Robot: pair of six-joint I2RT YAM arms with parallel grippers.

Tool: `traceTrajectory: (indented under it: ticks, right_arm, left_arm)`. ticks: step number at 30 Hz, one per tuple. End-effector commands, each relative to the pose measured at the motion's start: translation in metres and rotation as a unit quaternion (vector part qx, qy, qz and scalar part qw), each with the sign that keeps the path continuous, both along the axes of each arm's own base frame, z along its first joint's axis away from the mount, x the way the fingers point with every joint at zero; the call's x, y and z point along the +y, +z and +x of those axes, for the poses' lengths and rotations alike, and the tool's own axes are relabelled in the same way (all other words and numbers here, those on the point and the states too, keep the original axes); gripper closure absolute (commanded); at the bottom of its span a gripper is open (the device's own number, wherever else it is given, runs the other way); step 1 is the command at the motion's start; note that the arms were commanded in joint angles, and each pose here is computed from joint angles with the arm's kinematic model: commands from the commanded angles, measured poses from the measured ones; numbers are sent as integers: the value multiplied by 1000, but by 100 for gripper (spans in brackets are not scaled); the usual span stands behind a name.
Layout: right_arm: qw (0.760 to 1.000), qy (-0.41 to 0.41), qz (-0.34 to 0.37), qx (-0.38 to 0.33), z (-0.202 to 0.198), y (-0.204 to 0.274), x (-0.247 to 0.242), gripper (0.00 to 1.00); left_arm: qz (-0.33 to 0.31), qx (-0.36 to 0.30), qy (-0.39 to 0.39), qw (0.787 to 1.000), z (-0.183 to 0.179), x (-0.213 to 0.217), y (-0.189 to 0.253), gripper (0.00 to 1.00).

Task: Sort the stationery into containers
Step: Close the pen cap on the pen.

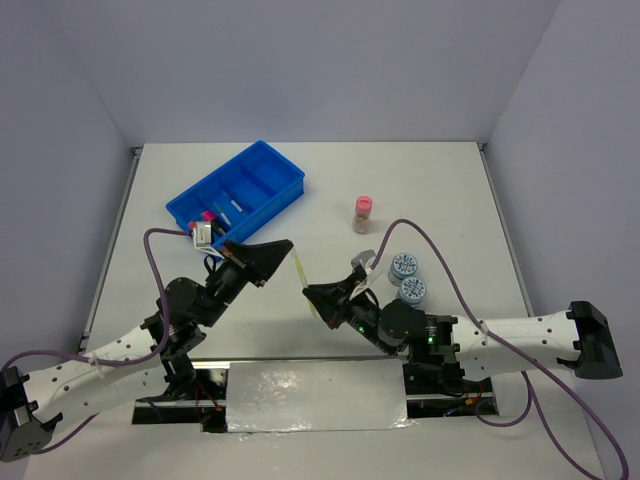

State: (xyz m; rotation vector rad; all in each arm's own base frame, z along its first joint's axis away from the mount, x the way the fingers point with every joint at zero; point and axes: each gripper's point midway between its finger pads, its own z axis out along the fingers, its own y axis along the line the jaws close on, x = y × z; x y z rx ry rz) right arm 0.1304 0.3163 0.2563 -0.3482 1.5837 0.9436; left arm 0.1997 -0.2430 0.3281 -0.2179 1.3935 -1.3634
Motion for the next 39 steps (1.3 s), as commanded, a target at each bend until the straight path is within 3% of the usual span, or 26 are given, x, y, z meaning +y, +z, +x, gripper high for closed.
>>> traceTrajectory:
  ticks: [1, 19, 23, 28, 30, 32, 36, 39]
  right_arm:
    - [999, -19, 27, -2, 7, 22, 0, 100]
    - [998, -46, 39, -20, 24, 44, -8, 100]
    - [997, -48, 29, -56, 30, 57, -4, 100]
    - [995, -38, 9, -96, 32, 66, 4, 100]
    - [995, -31, 1, -96, 31, 63, 7, 100]
    - [995, -21, 3, -95, 29, 63, 9, 100]
    - [996, -7, 4, -89, 24, 61, 12, 100]
    - [996, 5, 12, -89, 21, 65, 14, 100]
  left_arm:
    - [-27, -15, -11, 999, -3, 0, 15, 100]
    - [-16, 2, -34, 999, -5, -12, 1, 100]
    - [1, 13, -43, 999, -4, -18, -6, 98]
    - [18, 14, -49, 999, -6, -21, -2, 73]
    - [30, 11, -48, 998, -6, -20, 2, 57]
    - [39, 4, -41, 998, -5, -18, 8, 51]
    - [57, -10, -46, 997, -8, -19, 17, 50]
    - [63, -15, -54, 996, -8, -24, 20, 68]
